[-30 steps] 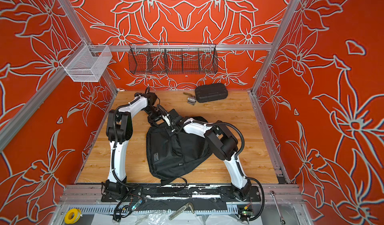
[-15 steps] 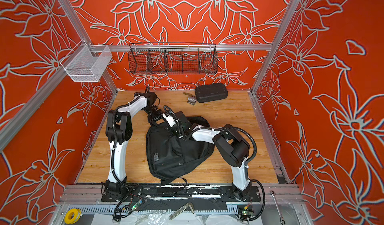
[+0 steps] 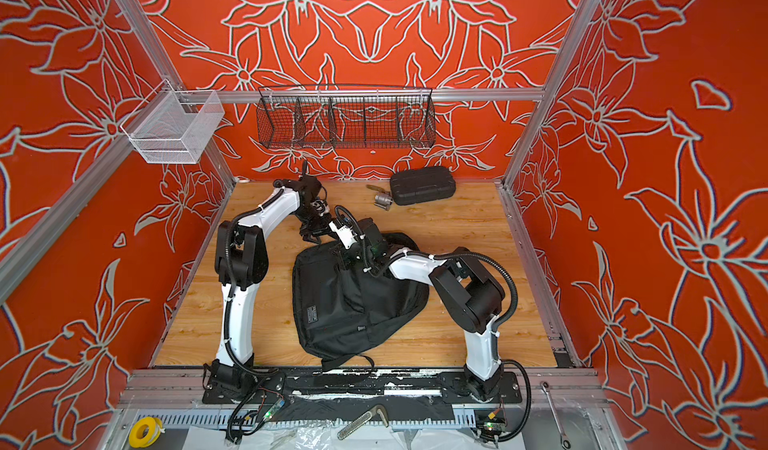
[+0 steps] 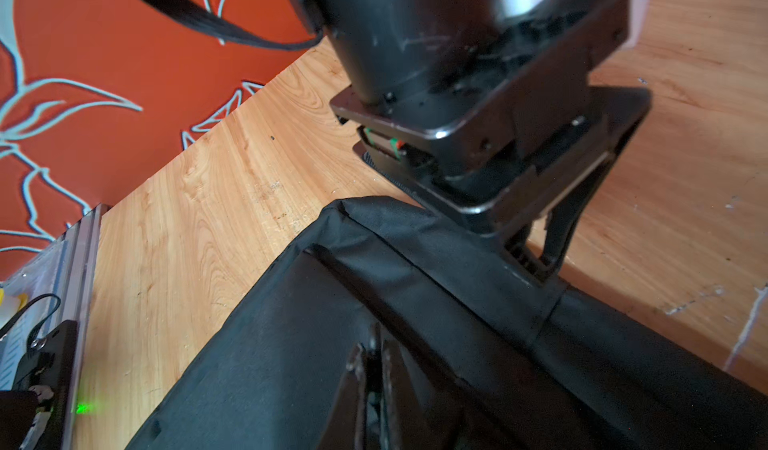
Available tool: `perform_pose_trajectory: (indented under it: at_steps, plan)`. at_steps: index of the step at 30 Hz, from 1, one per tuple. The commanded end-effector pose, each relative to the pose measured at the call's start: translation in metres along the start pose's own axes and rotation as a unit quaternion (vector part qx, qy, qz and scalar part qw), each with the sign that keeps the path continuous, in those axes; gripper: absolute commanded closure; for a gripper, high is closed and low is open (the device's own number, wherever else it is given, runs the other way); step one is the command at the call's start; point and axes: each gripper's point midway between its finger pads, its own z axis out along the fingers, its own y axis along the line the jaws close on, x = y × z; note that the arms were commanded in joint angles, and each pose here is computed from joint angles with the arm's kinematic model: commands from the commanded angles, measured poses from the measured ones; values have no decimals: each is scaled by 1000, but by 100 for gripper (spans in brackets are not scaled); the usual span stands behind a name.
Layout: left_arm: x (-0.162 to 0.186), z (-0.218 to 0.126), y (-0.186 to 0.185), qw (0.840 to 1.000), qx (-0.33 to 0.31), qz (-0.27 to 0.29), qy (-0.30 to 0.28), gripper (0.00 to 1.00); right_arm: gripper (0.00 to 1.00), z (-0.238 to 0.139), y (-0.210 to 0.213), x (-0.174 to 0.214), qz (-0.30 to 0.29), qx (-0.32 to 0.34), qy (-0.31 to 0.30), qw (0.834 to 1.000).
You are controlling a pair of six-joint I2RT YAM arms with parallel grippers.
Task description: Pack the student bag
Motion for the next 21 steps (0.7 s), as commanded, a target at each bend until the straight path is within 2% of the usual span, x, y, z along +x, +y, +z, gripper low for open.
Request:
perform_pose_trajectory:
  at_steps: [1, 7, 12, 21]
  plan:
    - [0, -4, 2, 998, -29, 57, -6, 28, 100, -10, 13, -14, -21, -20, -17, 999]
    - [-7, 7, 6, 984, -106, 140, -3, 29, 100, -10, 16, -13, -25, -29, -10, 999]
    - [0, 20, 5, 984, -92, 149, 19, 31, 100, -13, 16, -13, -32, -26, -6, 999]
    - [10, 45, 15, 986, -91, 126, 53, 36, 100, -20, 15, -19, -38, -15, -11, 999]
